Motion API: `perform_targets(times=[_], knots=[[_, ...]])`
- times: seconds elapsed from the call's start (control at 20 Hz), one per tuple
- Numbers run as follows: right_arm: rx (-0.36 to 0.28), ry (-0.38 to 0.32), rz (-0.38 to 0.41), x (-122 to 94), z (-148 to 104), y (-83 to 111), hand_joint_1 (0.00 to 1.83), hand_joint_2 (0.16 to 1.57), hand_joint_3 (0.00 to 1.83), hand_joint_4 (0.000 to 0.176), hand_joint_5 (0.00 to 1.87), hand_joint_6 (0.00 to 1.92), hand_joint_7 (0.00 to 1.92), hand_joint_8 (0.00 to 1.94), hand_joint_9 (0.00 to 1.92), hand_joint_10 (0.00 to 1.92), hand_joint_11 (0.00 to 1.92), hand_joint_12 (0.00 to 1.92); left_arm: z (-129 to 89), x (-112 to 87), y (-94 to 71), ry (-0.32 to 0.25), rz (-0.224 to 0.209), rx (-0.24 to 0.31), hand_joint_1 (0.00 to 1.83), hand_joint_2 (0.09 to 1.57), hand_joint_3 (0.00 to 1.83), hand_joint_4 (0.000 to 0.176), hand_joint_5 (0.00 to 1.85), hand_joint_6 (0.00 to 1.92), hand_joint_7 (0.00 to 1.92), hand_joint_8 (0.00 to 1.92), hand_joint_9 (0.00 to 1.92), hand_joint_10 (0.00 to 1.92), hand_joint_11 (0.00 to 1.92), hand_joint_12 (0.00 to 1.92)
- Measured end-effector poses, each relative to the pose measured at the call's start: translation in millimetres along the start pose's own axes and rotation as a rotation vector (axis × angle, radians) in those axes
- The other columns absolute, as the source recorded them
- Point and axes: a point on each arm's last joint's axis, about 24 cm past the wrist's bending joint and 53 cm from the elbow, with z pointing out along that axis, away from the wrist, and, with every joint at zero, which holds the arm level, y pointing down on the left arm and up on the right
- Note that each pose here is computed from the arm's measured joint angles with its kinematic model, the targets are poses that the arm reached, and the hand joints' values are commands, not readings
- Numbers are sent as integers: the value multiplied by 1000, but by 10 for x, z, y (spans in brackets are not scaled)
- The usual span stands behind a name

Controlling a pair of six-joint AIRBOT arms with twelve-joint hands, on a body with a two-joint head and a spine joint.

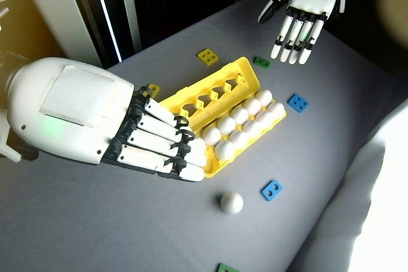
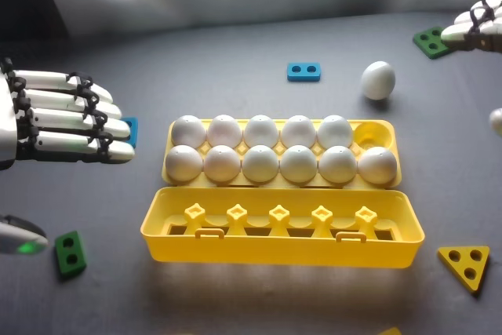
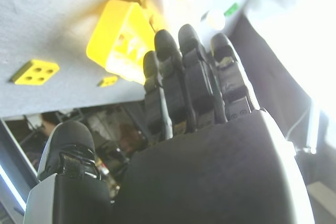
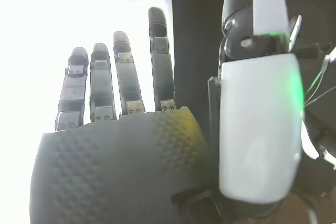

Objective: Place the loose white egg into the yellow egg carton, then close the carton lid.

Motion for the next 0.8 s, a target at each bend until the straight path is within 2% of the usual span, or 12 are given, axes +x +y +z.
perform_targets(times=[0.15,0.2,0.35,0.55,0.65,0.7,0.8], knots=[[2,2,-23,3,-1,-6,73,1279,3,0,215,3,196,2,177,2,0,427,-5,24,3,11,-5,-1,0,1177,13,0,170,0,176,1,158,1,0,347],[2,0,-19,-1,0,-5,69,1279,2,0,219,3,204,3,184,3,0,442,-14,22,12,12,-7,-2,0,1174,7,0,192,3,200,4,183,5,0,409],[13,-15,9,-47,2,-32,90,1284,2,0,205,2,195,3,176,1,0,443,-30,8,39,18,-3,-7,0,1182,6,0,187,0,177,1,155,0,0,373],[7,-40,-9,-134,72,-27,87,1253,0,0,211,3,198,3,178,5,0,435,-57,39,56,57,-10,-2,0,1148,0,0,206,4,211,7,189,7,0,419],[30,-24,0,-91,167,-130,153,1145,0,0,215,1,197,0,176,1,0,440,-71,42,47,65,-25,6,0,1133,0,0,199,2,204,5,186,3,0,410],[47,-19,2,-88,203,-203,107,1070,0,0,167,1,154,1,135,1,0,353,-70,40,35,74,-22,10,0,1125,0,0,191,0,196,1,179,1,0,397],[92,-12,4,-101,262,-401,162,951,0,0,176,5,155,4,130,2,0,299,-59,44,-1,90,-37,23,0,1120,0,0,190,3,201,3,178,4,0,385]])
